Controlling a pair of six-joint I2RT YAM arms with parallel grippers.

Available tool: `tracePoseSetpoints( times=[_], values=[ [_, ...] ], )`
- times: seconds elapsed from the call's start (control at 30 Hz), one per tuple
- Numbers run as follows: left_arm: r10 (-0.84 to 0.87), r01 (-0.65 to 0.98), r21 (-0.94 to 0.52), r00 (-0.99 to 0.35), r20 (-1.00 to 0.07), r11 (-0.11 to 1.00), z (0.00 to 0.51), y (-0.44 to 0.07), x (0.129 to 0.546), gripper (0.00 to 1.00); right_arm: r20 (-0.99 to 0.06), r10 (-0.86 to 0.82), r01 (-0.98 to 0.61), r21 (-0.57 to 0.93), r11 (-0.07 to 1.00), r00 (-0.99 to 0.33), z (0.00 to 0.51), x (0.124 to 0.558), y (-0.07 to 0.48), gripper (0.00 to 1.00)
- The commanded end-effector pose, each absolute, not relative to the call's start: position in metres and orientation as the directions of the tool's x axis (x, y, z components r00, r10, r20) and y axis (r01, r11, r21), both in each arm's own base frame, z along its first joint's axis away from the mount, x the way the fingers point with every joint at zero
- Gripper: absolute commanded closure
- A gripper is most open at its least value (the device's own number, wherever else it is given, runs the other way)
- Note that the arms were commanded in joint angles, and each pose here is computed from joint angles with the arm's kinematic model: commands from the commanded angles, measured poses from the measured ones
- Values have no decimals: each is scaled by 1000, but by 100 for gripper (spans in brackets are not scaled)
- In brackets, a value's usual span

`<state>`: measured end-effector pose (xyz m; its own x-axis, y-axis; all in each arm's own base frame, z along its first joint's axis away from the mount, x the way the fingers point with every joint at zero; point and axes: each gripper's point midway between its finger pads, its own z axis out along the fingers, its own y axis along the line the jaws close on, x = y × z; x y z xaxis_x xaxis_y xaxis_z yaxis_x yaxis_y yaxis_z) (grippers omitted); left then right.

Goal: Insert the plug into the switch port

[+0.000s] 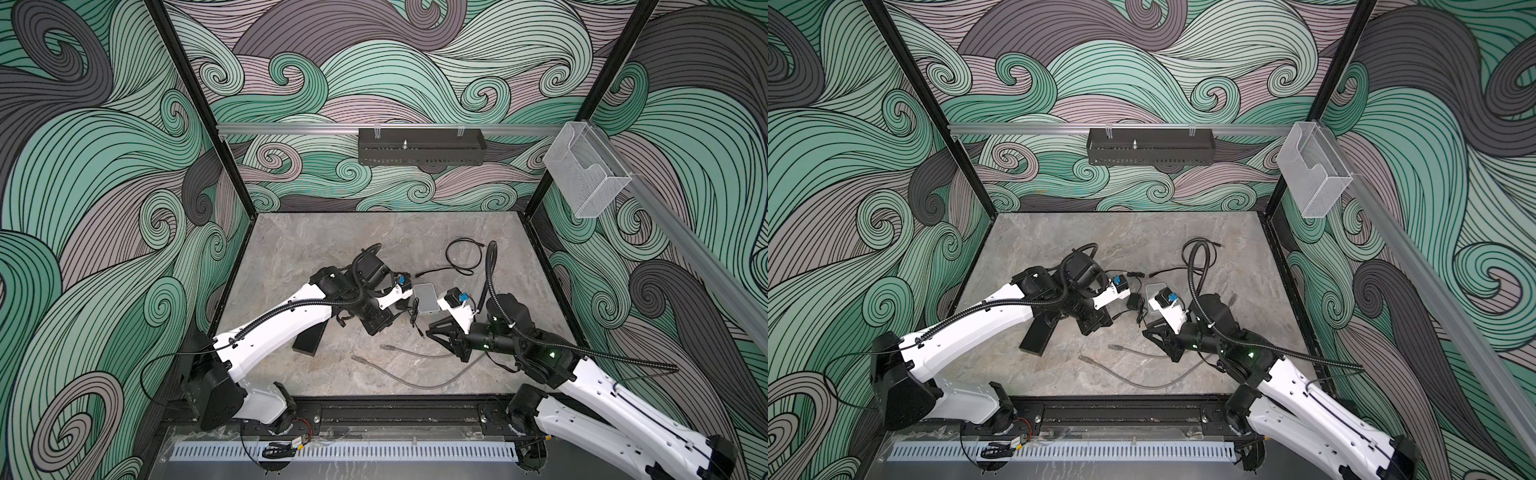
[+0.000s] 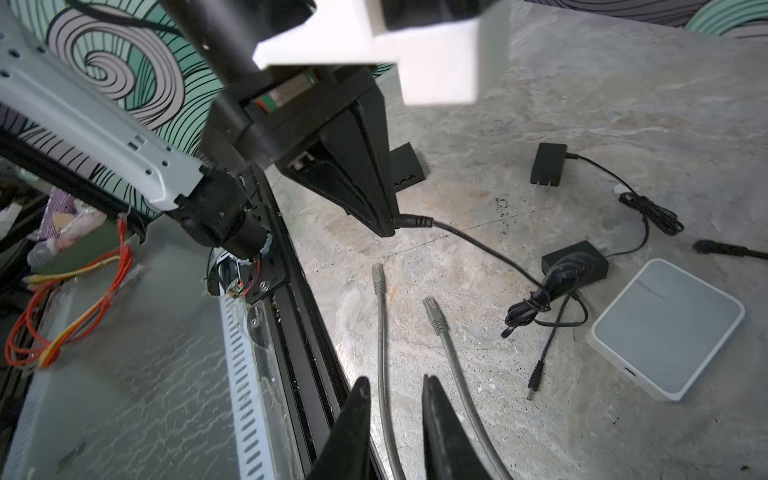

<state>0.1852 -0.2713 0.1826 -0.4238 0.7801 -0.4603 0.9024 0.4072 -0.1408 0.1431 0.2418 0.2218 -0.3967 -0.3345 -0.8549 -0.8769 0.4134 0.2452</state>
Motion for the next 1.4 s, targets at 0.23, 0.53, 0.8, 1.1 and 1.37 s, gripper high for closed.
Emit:
tracePoseSetpoints(
  times=[0.23,0.53,0.8,1.1,1.37],
  values=[
    [803,989,66,144,-579,-129,187,-279,135,100,-921,-380,-995,61,84,-89,226,109,260,73],
    [792,972,34,208,-574,-231,186,-282,117,100,-945,-320,-996,45,74,-66,216,116,277,69],
    [791,973,36,207,-576,-229,187,-284,116,100,-966,-206,-986,144,83,-158,218,119,286,71],
    [795,975,24,194,-575,-221,187,-286,116,100,-959,-157,-971,230,62,-237,214,114,288,79],
    [800,976,17,186,-570,-216,187,-287,116,100,-936,-191,-956,291,49,-295,203,108,290,82]
  ],
)
